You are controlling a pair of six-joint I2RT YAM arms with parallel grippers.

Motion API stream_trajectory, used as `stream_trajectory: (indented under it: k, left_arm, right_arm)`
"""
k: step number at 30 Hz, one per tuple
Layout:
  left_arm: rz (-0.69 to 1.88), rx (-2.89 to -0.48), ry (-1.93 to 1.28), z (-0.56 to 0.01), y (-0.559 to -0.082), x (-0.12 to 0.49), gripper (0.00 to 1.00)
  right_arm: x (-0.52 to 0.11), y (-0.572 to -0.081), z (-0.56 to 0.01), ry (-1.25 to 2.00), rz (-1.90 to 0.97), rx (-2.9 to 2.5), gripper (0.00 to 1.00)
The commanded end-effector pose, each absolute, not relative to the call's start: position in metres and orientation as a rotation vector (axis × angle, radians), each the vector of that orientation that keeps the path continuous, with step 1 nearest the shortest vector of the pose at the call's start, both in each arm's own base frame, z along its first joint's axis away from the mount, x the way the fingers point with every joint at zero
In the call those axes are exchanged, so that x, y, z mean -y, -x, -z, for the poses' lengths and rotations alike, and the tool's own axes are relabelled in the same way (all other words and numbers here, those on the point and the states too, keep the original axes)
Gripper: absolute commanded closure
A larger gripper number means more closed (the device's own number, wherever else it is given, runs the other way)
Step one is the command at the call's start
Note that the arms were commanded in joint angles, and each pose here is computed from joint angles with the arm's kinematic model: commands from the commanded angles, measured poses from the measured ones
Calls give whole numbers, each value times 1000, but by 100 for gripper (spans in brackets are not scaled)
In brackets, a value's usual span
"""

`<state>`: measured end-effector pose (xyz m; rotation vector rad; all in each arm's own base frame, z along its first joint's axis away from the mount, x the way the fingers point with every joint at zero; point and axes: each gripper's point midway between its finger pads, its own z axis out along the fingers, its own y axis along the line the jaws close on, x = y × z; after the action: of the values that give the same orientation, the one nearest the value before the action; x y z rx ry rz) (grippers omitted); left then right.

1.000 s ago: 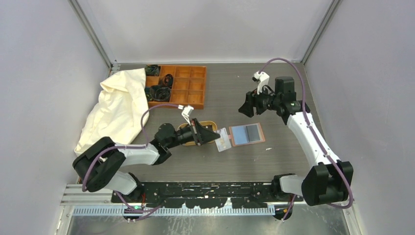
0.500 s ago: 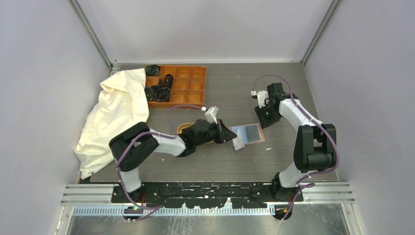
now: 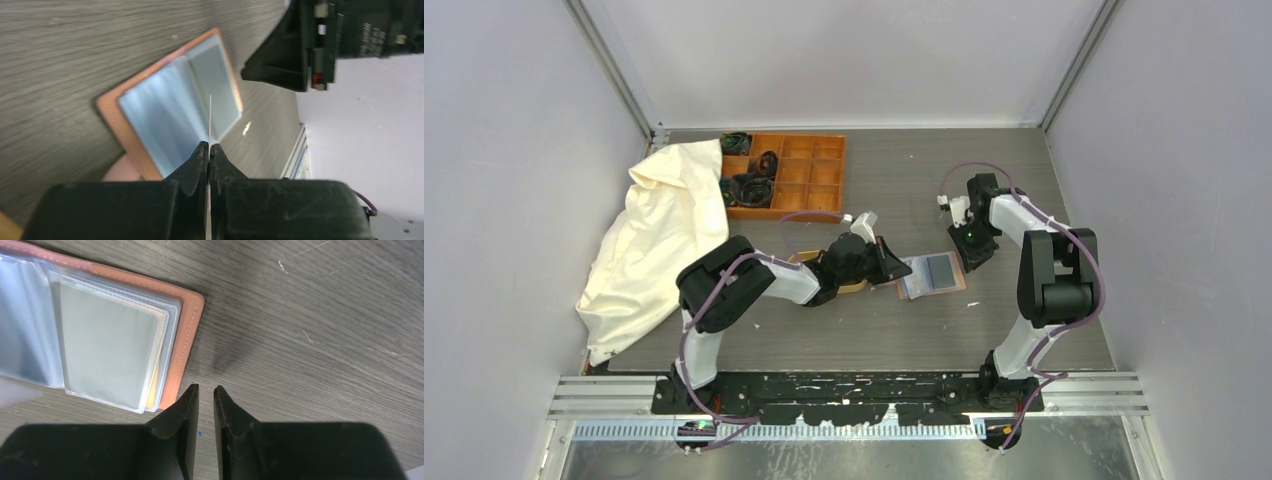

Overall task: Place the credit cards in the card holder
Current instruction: Insert the credit card into the card holder.

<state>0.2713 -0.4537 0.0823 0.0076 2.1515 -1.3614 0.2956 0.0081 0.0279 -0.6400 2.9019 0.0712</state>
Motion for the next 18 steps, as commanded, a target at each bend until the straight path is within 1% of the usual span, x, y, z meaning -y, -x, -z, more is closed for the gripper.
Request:
stream_trajectory:
  k: [1, 18]
  left_arm:
    - [1445, -2097, 47, -97, -289, 459, 100]
    - [1522, -2098, 91, -99, -299, 471, 100]
  right_arm:
    - [-3, -305, -35, 649, -36, -2894, 77]
    - [-3, -296, -20, 663, -63, -2974, 80]
